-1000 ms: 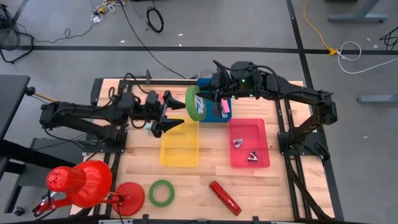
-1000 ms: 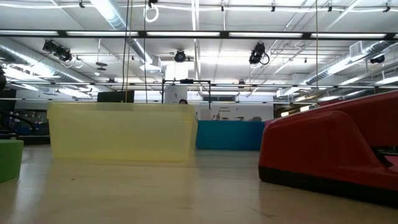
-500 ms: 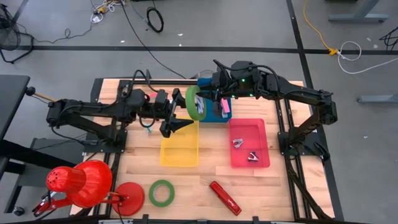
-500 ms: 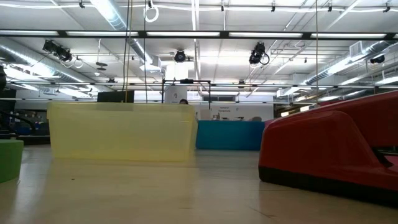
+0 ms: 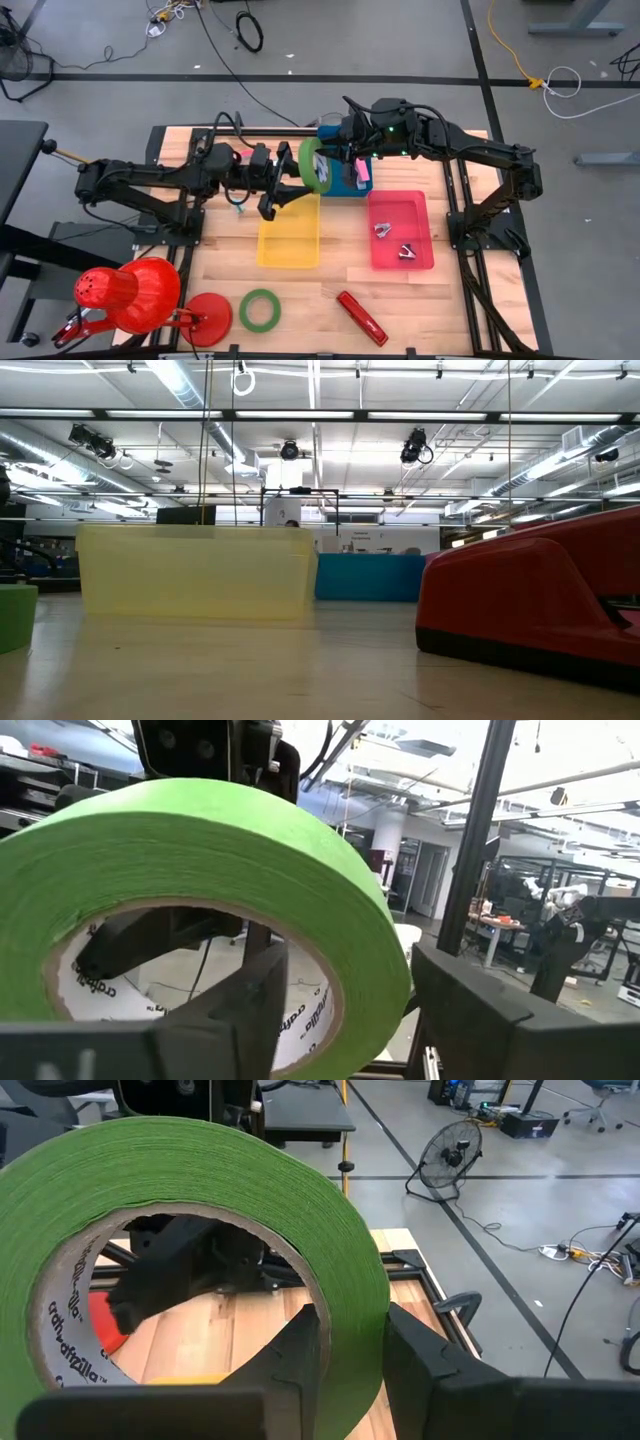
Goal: Pick and place Stapler, Stapler remover, tape
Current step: Put the right green tape into the yellow bin
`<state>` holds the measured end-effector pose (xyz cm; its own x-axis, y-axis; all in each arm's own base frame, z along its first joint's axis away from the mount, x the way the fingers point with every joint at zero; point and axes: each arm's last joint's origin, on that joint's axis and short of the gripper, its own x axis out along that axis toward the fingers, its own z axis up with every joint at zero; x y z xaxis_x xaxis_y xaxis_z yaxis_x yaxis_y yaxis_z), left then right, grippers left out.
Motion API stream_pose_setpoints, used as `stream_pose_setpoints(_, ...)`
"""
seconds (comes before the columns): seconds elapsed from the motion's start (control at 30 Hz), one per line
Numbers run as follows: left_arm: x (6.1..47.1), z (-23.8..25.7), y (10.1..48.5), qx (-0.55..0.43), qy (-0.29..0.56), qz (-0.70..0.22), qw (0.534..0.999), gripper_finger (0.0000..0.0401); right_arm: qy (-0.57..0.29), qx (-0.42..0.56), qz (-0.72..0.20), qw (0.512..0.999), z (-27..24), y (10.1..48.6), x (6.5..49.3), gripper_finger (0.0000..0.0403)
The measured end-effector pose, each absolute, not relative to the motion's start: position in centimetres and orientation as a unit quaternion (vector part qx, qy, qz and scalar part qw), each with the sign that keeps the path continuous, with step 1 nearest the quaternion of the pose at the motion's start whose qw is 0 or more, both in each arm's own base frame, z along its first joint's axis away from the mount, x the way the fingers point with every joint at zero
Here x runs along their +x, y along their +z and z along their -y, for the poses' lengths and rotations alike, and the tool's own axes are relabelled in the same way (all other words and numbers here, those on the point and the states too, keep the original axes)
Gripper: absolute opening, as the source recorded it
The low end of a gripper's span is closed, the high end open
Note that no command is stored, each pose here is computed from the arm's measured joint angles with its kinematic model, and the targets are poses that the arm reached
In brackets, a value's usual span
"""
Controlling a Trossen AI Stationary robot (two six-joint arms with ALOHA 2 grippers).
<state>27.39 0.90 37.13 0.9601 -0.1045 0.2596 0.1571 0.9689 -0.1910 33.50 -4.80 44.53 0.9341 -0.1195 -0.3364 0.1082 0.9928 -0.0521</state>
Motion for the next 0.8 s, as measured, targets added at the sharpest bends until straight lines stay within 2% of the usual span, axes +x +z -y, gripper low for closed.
stream_pose_setpoints(0.47,27.39,-0.84,37.12,-0.109,-0.074,0.123,0.984,0.0095,-0.057,-0.020,-0.170,0.984,4.80,44.57,33.51,0.0082)
stream_pose_setpoints(0.8,27.39,-0.85,37.11,-0.110,-0.074,0.123,0.984,0.0103,-0.058,-0.017,-0.171,0.984,4.79,44.56,33.51,0.0089)
